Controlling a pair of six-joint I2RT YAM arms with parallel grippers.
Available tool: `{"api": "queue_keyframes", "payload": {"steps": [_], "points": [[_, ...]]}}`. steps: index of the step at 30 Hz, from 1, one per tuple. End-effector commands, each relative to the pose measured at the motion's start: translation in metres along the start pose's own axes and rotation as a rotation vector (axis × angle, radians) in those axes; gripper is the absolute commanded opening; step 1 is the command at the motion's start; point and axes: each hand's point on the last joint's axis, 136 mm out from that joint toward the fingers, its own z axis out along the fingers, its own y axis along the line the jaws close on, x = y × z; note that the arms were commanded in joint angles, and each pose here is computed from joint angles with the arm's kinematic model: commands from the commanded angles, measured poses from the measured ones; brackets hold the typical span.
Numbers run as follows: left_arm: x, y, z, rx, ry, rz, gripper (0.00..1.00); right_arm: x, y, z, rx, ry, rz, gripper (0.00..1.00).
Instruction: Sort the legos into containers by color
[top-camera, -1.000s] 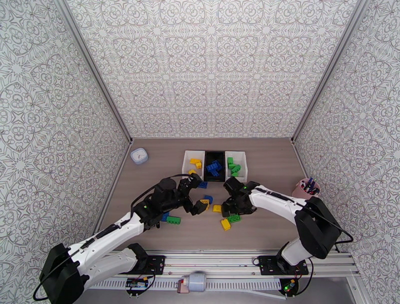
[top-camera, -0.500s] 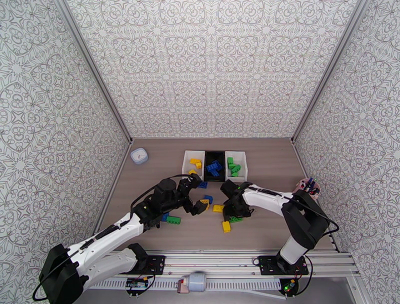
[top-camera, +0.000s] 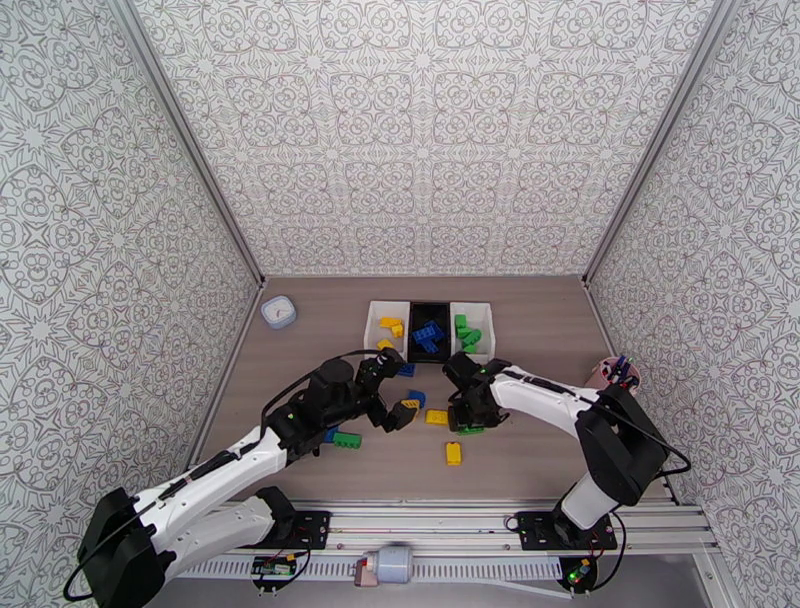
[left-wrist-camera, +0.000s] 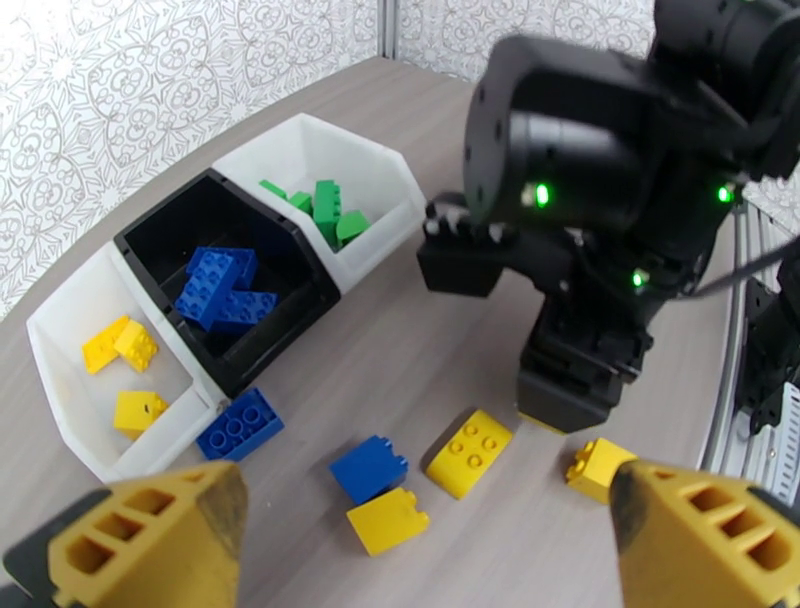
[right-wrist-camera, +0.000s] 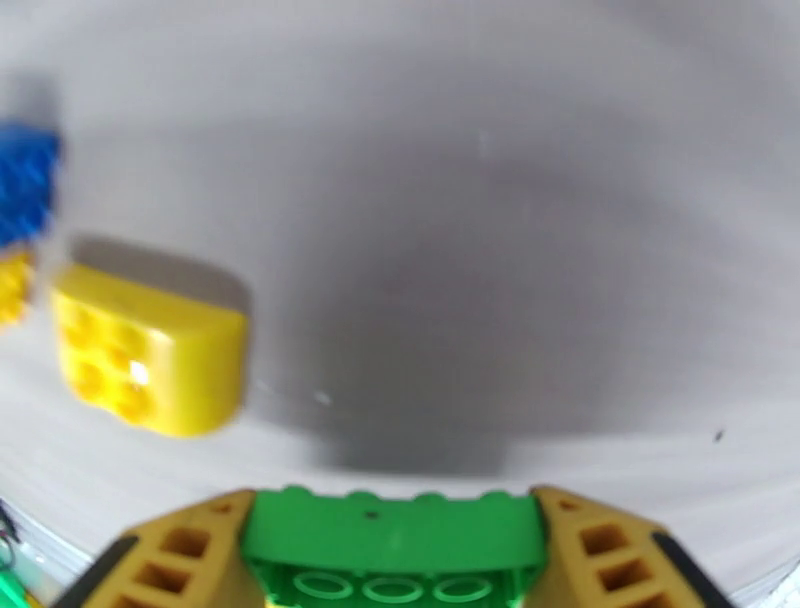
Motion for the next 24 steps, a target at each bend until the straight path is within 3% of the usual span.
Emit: {"api": "queue_keyframes", "payload": {"steps": [1,14,24], "points": [[-0.017,0.001,-0.002,-0.017,-0.038,0.013,1.00,-0.035,0.004,-0.026,-0.019,-0.125,0.030,0.49],[-0.029,0.005,0.012,-0.015,-0.067,0.040,1.00,-0.145,-0.027,-0.066,-0.029,-0.358,0.159,0.47],[-0.027,0.012,0.014,-0.034,-0.066,0.043,1.00,-0.222,-0.048,-0.047,0.026,-0.402,0.153,0.47]]}}
